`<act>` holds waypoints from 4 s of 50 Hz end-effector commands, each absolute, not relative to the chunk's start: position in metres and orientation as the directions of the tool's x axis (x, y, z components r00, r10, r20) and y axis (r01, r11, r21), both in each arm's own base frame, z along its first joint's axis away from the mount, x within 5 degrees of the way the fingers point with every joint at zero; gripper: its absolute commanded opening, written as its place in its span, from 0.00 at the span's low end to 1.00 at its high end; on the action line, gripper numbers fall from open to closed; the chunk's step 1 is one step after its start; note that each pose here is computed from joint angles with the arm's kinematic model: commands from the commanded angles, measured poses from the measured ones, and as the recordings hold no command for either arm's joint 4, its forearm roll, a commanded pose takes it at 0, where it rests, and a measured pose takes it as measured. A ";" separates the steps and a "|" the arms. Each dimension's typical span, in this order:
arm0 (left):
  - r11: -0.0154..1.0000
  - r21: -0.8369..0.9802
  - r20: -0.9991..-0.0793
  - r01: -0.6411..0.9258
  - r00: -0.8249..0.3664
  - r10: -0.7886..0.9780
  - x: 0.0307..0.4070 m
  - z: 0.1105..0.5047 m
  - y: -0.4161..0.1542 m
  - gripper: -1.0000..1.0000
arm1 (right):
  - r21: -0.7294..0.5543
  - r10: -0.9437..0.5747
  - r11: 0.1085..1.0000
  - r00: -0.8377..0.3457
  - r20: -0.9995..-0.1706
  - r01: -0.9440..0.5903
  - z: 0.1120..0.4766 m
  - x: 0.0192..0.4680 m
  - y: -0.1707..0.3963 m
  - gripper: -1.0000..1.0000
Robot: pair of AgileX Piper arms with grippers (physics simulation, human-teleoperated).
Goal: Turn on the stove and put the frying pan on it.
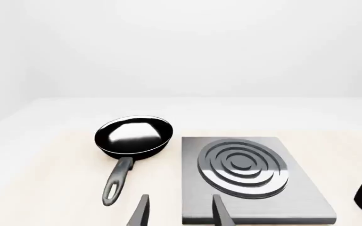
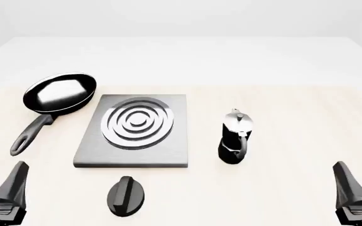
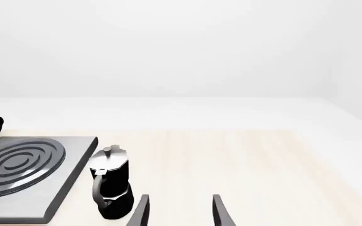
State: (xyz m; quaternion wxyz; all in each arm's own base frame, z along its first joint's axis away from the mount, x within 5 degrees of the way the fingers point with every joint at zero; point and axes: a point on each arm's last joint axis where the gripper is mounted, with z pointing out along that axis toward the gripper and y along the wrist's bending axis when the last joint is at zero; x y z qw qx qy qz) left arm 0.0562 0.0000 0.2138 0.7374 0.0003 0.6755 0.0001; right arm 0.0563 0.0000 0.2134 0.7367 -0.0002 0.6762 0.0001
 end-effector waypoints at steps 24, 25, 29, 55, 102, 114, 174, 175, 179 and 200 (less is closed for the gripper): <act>0.993 0.030 -0.999 0.116 -0.022 0.033 0.069 0.219 -0.008 1.00 | -0.006 -0.006 1.000 0.074 -0.997 -0.010 0.213 0.056 0.001 1.00; 0.991 0.036 -0.999 0.131 -0.030 0.040 0.069 0.219 -0.009 1.00 | -0.005 -0.004 1.000 0.074 -0.997 -0.011 0.213 0.056 0.001 1.00; 0.976 0.052 -0.993 0.211 -0.096 0.074 0.075 0.219 -0.016 1.00 | -0.003 -0.002 1.000 0.074 -0.997 -0.010 0.214 0.056 0.001 1.00; 0.906 -0.029 -0.944 0.422 -0.309 0.113 0.088 0.230 -0.042 1.00 | 0.001 0.003 1.000 0.061 -0.998 -0.029 0.211 0.056 0.002 1.00; 0.846 -0.055 -0.856 0.530 -0.461 0.233 0.119 0.144 -0.080 1.00 | 0.017 0.019 0.999 0.058 -0.998 -0.031 0.211 0.056 0.002 1.00; 0.846 -0.069 -0.846 0.529 -0.480 0.231 0.125 0.129 -0.086 1.00 | 0.018 0.020 0.999 0.057 -0.998 -0.028 0.211 0.056 0.001 1.00; 0.673 -0.120 -0.835 0.730 -0.441 0.330 0.107 0.118 -0.136 1.00 | 0.028 0.029 0.999 0.065 -0.997 -0.020 0.213 0.056 0.001 1.00; 0.669 -0.116 -0.835 0.734 -0.437 0.335 0.107 0.119 -0.136 1.00 | 0.028 0.029 0.999 0.066 -0.997 -0.018 0.214 0.056 0.001 1.00; 0.659 -0.116 -0.840 0.743 -0.428 0.334 0.105 0.125 -0.137 1.00 | 0.028 0.029 0.999 0.067 -0.997 -0.016 0.216 0.055 0.001 1.00; 0.641 -0.100 -0.889 0.761 -0.358 0.286 0.095 0.179 -0.125 1.00 | 0.034 0.036 0.999 0.073 -0.997 -0.024 0.217 0.055 0.001 1.00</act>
